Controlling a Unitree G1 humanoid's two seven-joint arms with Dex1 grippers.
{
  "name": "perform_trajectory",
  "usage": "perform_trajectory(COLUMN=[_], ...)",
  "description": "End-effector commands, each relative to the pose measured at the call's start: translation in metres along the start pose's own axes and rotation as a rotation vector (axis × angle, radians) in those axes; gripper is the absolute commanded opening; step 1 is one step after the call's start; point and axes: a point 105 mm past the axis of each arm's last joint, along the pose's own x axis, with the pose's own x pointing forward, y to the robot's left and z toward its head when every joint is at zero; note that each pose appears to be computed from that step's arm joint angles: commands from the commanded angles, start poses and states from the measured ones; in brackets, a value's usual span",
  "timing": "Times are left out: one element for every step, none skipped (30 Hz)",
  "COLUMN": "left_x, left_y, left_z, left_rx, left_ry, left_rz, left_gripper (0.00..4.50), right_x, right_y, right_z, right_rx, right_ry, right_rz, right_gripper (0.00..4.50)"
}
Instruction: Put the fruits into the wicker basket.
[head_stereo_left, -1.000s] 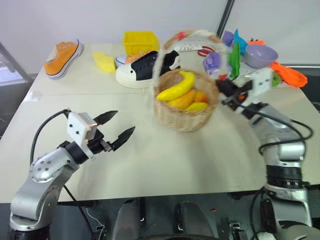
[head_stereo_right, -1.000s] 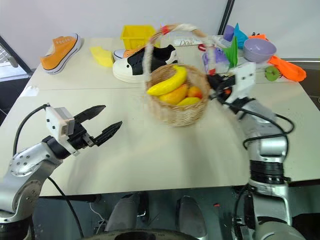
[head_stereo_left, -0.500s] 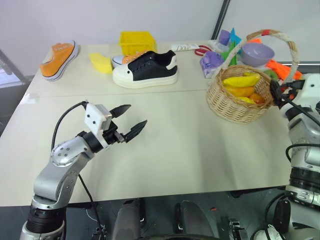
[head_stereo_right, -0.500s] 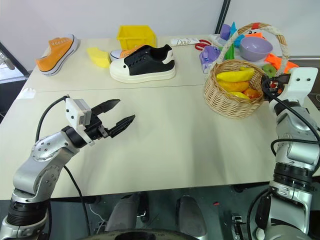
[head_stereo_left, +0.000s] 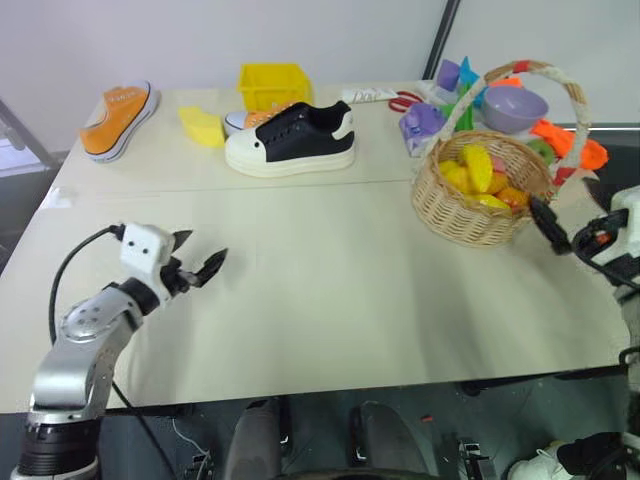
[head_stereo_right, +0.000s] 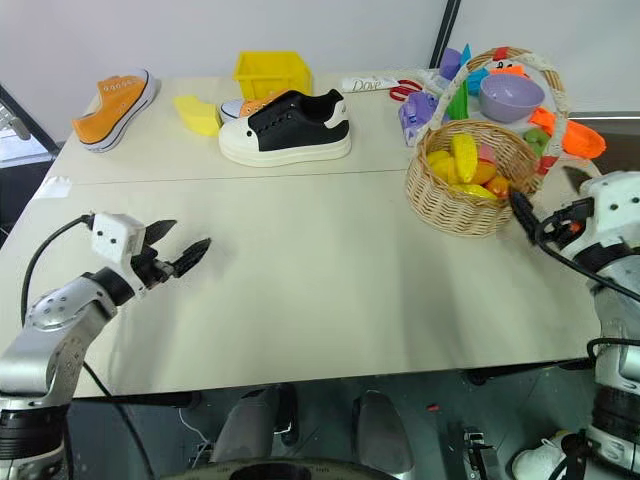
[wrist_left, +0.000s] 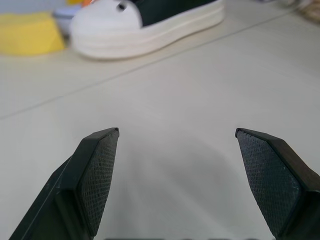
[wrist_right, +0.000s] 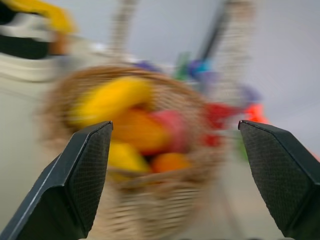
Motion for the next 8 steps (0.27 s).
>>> perform_trajectory(left_x=[-0.019, -0.02, -0.024, -0.028, -0.031, -0.034, -0.035, -0.035], left_y=[0.022, 0.024, 0.026, 0.026, 0.026, 0.024, 0.023, 0.022], left_z=[-0.003, -0.004, -0.009, -0.014, -0.018, -0.021, -0.022, -0.022], left_rx=[0.031, 0.027, 0.014, 0.005, -0.004, -0.012, -0.018, -0.028], left_ry=[0.0, 0.002, 0.009, 0.02, 0.028, 0.032, 0.03, 0.024], left_rz=[0.109, 0.115, 0.135, 0.149, 0.157, 0.161, 0.162, 0.163], left_gripper=[4.0, 4.0, 4.0, 4.0, 4.0, 4.0, 4.0, 4.0], right_x=[0.004, 0.005, 0.009, 0.012, 0.015, 0.018, 0.02, 0.022], right_y=[0.068, 0.073, 0.08, 0.089, 0.096, 0.1, 0.103, 0.105], right_z=[-0.003, -0.004, -0.01, -0.017, -0.022, -0.026, -0.027, -0.029], right_rx=[0.059, 0.066, 0.084, 0.099, 0.111, 0.12, 0.129, 0.133], right_ry=[0.016, 0.019, 0.028, 0.037, 0.042, 0.042, 0.041, 0.042], right_rz=[0.318, 0.335, 0.351, 0.37, 0.385, 0.393, 0.394, 0.395], right_gripper=[4.19, 4.19, 4.19, 4.19, 4.19, 4.19, 4.19, 4.19])
